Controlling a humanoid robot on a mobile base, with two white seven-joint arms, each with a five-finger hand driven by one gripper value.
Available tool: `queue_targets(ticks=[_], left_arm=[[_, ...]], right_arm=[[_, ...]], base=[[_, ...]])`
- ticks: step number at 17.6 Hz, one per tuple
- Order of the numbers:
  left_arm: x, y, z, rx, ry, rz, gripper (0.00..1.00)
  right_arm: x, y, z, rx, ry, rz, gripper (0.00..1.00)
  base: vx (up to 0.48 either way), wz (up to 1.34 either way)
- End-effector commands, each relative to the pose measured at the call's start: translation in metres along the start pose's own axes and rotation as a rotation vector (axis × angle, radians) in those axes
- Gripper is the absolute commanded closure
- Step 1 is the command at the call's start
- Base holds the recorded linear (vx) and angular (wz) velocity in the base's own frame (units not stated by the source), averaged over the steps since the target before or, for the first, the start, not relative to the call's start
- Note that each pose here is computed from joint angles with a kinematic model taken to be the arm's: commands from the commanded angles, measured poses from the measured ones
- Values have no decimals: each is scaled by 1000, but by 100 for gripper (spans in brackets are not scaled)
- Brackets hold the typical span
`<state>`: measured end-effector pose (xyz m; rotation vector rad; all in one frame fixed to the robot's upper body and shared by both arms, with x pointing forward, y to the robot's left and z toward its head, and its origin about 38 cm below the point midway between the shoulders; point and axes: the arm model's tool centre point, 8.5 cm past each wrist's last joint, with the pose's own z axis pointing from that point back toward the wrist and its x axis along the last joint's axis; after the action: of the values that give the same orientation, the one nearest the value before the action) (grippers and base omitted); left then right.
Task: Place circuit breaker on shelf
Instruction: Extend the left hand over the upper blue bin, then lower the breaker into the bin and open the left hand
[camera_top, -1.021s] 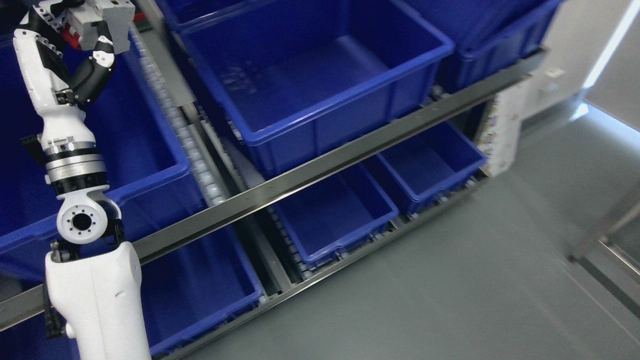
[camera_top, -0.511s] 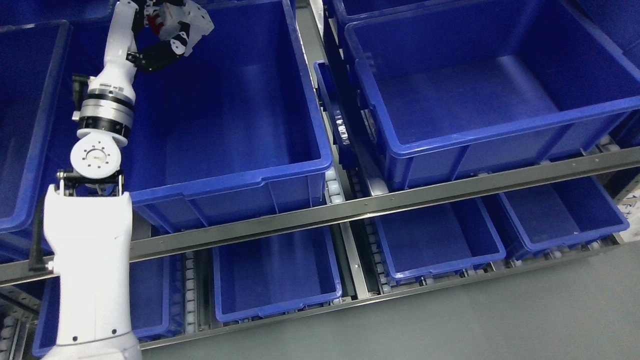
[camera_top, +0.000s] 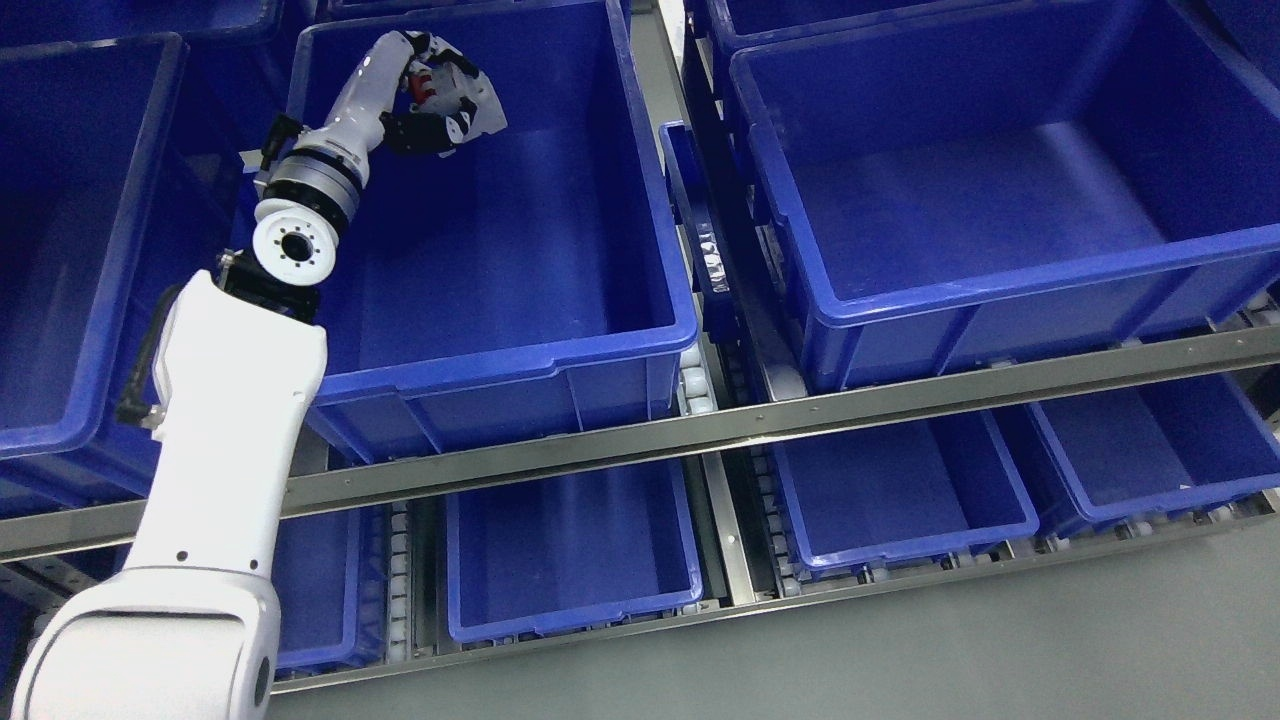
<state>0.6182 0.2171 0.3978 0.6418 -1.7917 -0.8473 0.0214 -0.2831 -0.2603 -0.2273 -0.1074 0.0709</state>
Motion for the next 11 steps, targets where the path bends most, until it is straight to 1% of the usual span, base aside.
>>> queue_targets(ticks=[1, 2, 5, 6, 9, 10, 11], left_arm=[[-71, -86, 9, -310, 262, -183, 79], [-71, -82, 8, -308, 269, -185, 79], [-69, -74, 5, -296, 273, -185, 72], [-69, -72, 5, -292, 274, -185, 66], [-61, -58, 0, -269, 266, -189, 36], [-59, -54, -2, -260, 262, -187, 30], [-57, -47, -4, -249, 259, -189, 27]], right_arm=[[-4, -10, -1, -16, 30, 27, 0], [-3, -10, -1, -16, 30, 27, 0], [-4, -10, -1, -16, 31, 27, 0], [-4, -10, -1, -17, 31, 27, 0], [-4, -10, -1, -17, 31, 27, 0], [-4, -10, -1, -16, 31, 27, 0], [-4, -10, -1, -17, 31, 27, 0]], base=[[0, 0], [0, 0], [-5, -25], [-3, -11], [-1, -4], [0, 0], [0, 0]])
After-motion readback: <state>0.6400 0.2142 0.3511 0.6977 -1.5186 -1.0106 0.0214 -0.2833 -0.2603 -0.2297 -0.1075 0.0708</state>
